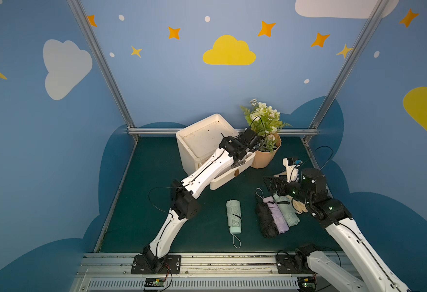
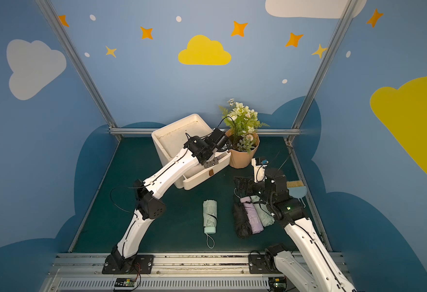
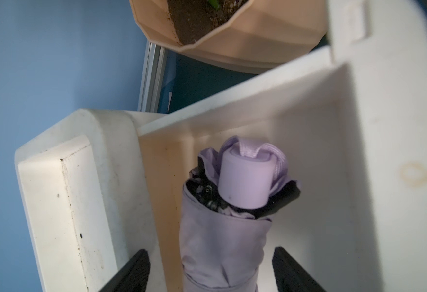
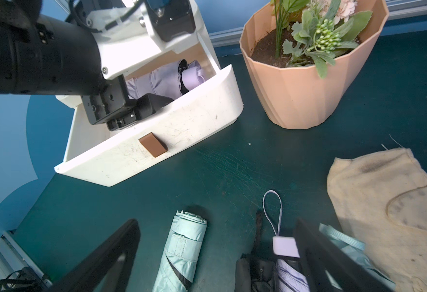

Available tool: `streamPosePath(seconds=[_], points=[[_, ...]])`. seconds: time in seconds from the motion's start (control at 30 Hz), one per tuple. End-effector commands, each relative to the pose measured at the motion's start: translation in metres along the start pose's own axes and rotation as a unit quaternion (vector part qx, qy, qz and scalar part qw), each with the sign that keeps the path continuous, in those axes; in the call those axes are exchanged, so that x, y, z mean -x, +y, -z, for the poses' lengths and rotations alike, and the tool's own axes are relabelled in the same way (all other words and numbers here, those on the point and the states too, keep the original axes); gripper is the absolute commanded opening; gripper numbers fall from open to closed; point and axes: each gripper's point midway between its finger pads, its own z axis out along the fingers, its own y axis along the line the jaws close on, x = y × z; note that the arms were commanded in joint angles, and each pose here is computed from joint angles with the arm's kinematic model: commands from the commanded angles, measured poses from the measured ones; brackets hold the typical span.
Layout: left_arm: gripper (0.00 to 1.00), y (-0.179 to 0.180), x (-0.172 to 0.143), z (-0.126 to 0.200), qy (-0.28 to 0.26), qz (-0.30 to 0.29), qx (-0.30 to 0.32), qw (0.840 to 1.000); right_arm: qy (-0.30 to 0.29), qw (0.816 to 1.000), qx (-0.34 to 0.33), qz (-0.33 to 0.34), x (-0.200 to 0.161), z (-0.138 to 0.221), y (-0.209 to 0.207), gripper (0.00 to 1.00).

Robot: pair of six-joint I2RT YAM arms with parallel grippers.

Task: Place the umbrella in the drawer by color
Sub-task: Place the umbrella in the drawer.

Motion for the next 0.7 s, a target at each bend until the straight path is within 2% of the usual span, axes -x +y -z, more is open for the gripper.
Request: streamPosePath(seconds=[0.0, 0.4, 0.57, 0.67], points=[[0.8, 0.038, -0.02, 0.004, 0.022, 0.021, 0.051, 0.998, -0.001, 1.0, 0.005, -0.008, -0.001, -0.002, 0.0, 0.98], [0.82, 0.062, -0.052, -0.02, 0.052, 0.046, 0.045, 0.997, -0.009, 1.0, 0.004, -0.013, 0.004, 0.0, -0.001, 0.98], [0.67, 0.064, -0.052, -0.025, 0.055, 0.043, 0.053, 0.996, -0.006, 1.0, 0.013, -0.019, 0.004, -0.003, 0.001, 0.98], [0.67, 0.069, -0.048, -0.02, 0.044, 0.05, 0.058, 0.996, -0.004, 1.0, 0.016, -0.021, 0.004, -0.005, 0.002, 0.98]])
